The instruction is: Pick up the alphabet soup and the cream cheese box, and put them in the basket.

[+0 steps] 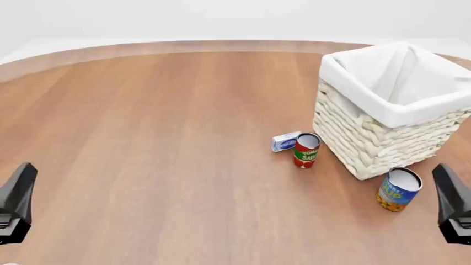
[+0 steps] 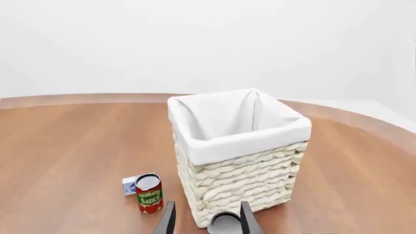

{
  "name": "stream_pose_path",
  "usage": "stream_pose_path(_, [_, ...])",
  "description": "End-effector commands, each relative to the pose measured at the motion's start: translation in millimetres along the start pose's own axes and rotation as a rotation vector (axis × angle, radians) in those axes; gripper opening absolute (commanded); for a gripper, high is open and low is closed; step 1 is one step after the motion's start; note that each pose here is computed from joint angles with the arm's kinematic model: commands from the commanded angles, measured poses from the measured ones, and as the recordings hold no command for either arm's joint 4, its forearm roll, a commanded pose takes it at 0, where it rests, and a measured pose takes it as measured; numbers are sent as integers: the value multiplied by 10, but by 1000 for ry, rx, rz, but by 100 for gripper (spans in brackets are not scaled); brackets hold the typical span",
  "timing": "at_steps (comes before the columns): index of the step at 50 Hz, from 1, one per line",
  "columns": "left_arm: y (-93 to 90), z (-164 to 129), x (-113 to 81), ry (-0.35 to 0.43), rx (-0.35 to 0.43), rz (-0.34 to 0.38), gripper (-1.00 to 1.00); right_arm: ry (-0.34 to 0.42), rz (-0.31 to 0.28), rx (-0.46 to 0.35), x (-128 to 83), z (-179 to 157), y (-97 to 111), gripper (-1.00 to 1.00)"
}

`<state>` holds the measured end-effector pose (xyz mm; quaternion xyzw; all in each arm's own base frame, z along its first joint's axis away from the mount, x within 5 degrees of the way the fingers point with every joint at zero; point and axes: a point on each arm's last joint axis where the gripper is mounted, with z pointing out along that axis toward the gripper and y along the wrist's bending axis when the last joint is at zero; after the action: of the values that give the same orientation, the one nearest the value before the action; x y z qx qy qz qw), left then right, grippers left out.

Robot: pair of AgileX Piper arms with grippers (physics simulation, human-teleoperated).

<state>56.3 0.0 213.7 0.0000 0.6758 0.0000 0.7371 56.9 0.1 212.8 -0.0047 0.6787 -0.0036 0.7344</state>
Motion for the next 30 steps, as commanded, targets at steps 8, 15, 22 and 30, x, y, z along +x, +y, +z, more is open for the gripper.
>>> stream_pose_path(8, [0,3,-7,1,0,0,100,39,-35,-12,-71,50,6,100])
stream_pose_path(15, [0,3,-7,1,0,0,100,83,-68,-9,-217,122,1,100])
stream_pose_path(22, [0,3,-7,1,0,0,100,155,-103,-23,-330,369,8,100])
stream_pose_path(30, [0,3,-7,1,0,0,100,169,-171,-76,-483,501,56,100])
